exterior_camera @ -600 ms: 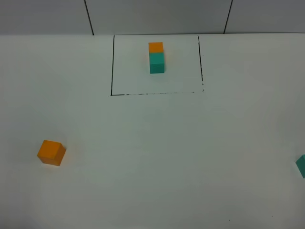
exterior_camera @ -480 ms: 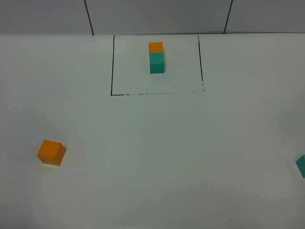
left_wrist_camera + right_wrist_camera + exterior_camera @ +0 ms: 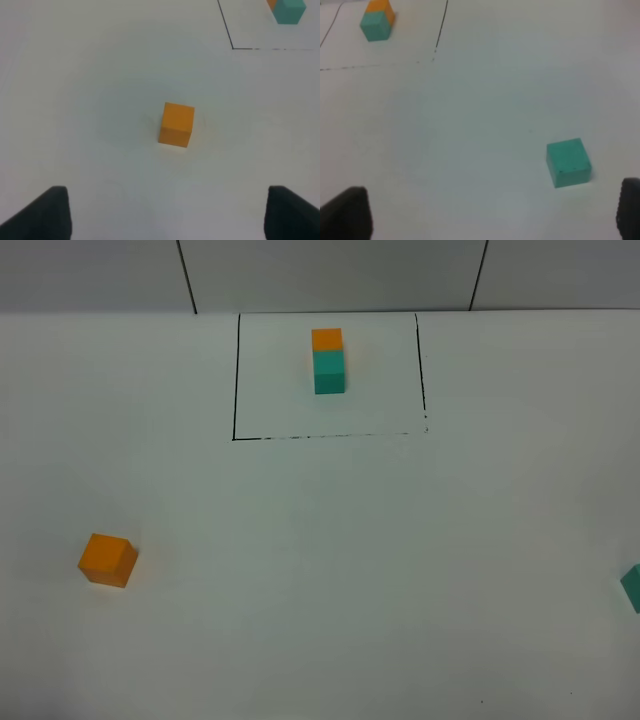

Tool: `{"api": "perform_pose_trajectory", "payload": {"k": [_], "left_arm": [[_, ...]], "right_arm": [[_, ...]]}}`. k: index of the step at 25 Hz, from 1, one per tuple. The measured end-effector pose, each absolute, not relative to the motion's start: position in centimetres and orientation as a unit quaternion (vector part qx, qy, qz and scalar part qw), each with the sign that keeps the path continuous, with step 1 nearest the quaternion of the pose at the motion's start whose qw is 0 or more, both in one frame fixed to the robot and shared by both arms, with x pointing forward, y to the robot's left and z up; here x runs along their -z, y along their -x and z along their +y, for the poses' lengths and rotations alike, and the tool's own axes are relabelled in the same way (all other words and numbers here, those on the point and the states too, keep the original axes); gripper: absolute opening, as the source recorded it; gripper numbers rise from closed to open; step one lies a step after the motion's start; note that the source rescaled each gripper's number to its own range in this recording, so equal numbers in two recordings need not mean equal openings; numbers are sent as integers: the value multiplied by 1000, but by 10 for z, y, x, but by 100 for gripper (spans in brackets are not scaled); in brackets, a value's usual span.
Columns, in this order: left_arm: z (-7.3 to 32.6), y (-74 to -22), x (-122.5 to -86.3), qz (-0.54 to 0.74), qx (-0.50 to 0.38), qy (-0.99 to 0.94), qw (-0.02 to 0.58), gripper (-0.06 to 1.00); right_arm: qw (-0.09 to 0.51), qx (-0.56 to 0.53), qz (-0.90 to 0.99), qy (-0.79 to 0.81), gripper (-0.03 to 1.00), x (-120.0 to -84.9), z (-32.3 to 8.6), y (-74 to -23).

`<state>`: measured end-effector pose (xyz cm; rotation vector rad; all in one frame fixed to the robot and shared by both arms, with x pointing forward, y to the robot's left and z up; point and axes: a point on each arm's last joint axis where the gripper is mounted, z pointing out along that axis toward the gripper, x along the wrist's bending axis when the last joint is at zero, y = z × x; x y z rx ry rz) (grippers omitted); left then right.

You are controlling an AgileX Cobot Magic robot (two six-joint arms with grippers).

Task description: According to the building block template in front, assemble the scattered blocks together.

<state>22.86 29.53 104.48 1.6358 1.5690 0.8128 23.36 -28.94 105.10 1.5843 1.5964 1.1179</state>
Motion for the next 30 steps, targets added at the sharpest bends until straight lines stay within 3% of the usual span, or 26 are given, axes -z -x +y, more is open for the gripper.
{"api": "perform_pose_trajectory", "payload": {"k": [17, 20, 24, 30], "left_arm": [[295, -230, -1048, 606, -320, -631, 363, 77], [295, -239, -1061, 608, -318, -632, 361, 85], [295, -273, -1077, 635, -266, -655, 311, 97], [295, -361, -1085, 695, -138, -678, 194, 100]], "right_arm": [[310, -423, 604, -600, 99, -1051, -289, -234], [310, -423, 604, -600, 98, -1051, -289, -234], [310, -423, 604, -600, 98, -1051, -289, -234], [310, -423, 604, -600, 98, -1051, -289, -234]]}}
